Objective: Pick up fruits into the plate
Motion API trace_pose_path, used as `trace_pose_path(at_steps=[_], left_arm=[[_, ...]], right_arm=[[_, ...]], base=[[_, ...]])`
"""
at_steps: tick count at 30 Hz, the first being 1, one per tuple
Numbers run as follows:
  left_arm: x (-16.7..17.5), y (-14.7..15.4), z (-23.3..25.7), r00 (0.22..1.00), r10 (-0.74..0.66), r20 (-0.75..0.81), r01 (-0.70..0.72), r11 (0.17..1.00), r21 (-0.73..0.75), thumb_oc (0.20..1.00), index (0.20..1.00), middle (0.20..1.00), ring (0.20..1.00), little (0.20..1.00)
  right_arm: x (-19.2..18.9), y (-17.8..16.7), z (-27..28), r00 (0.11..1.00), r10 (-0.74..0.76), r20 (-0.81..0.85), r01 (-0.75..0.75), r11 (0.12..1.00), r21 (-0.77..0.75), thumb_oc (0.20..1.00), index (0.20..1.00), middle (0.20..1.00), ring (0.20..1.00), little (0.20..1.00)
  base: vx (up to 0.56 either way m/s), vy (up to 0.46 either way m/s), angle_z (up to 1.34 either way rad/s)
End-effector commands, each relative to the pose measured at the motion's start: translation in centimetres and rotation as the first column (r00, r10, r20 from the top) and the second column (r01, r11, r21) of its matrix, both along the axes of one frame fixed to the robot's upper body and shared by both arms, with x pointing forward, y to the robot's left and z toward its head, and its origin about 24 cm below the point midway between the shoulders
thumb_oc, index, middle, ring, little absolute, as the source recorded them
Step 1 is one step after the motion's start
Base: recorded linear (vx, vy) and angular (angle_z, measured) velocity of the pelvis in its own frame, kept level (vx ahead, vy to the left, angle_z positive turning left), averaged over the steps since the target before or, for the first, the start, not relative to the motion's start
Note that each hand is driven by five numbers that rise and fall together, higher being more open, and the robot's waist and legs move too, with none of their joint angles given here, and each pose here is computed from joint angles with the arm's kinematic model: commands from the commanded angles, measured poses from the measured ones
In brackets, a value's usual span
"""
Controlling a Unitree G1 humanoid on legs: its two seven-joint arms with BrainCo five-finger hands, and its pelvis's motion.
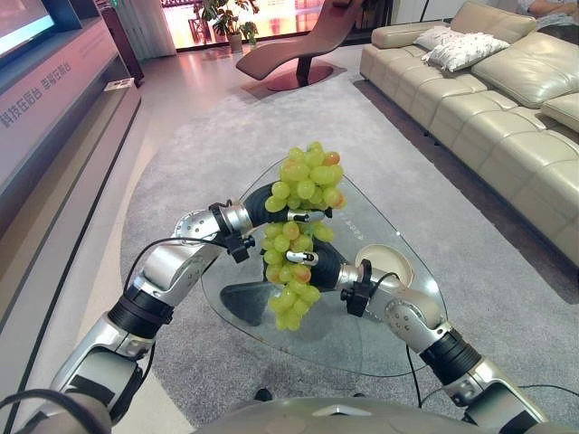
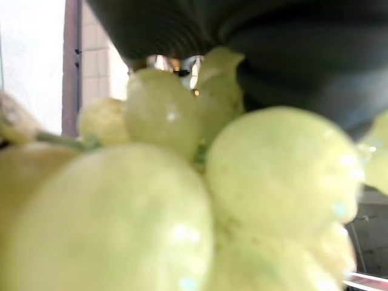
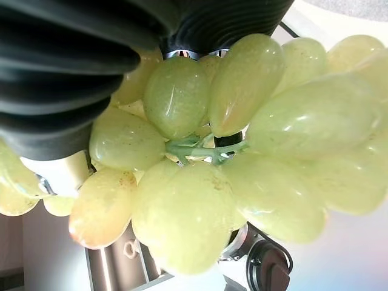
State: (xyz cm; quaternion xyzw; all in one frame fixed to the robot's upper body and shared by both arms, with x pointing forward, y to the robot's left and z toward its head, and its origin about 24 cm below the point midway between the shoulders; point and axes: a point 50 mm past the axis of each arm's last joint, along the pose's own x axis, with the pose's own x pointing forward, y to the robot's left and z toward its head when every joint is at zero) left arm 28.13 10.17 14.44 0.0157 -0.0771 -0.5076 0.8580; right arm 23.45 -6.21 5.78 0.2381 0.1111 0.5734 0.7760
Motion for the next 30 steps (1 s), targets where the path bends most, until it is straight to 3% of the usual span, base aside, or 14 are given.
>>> trace_pose_path(at_steps=[1, 11, 19, 25, 30], left_arm=[[1.5, -0.6, 3.7, 0.993, 0.010, 0.119, 0.002, 0.995, -0.099, 1.000, 1.000, 1.000, 1.000, 1.000], [1.4, 3.5, 0.3, 0.986, 0.169, -0.012, -0.169, 0.979, -0.109, 1.000, 1.000, 1.000, 1.000, 1.000], [-0.2, 7.7, -3.5, 0.931, 0.344, -0.124, -0.357, 0.929, -0.098, 1.000, 1.000, 1.000, 1.000, 1.000], [-2.2, 12.2, -8.4, 0.796, 0.557, -0.235, -0.561, 0.826, 0.057, 1.000, 1.000, 1.000, 1.000, 1.000], [-4.9, 14.9, -13.6, 0.626, 0.710, -0.322, -0.666, 0.702, 0.252, 1.000, 1.000, 1.000, 1.000, 1.000]], right_arm=[[0.8, 1.2, 2.1, 0.999, -0.025, 0.045, 0.017, 0.988, 0.154, 0.200, 0.200, 0.200, 0.200, 0.200], [1.3, -2.9, 0.5, 0.969, -0.242, 0.058, 0.236, 0.967, 0.091, 0.200, 0.200, 0.200, 0.200, 0.200], [1.2, -7.3, -0.4, 0.899, -0.425, 0.103, 0.423, 0.905, 0.038, 0.200, 0.200, 0.200, 0.200, 0.200], [1.3, -11.2, -0.5, 0.785, -0.589, 0.189, 0.607, 0.793, -0.050, 0.200, 0.200, 0.200, 0.200, 0.200], [1.3, -14.2, -0.6, 0.675, -0.682, 0.283, 0.732, 0.666, -0.140, 0.200, 0.200, 0.200, 0.200, 0.200]], base=[[0.00, 0.000, 0.00], [0.00, 0.000, 0.00], [0.00, -0.001, 0.01], [0.03, -0.007, 0.11], [0.01, 0.002, 0.02]])
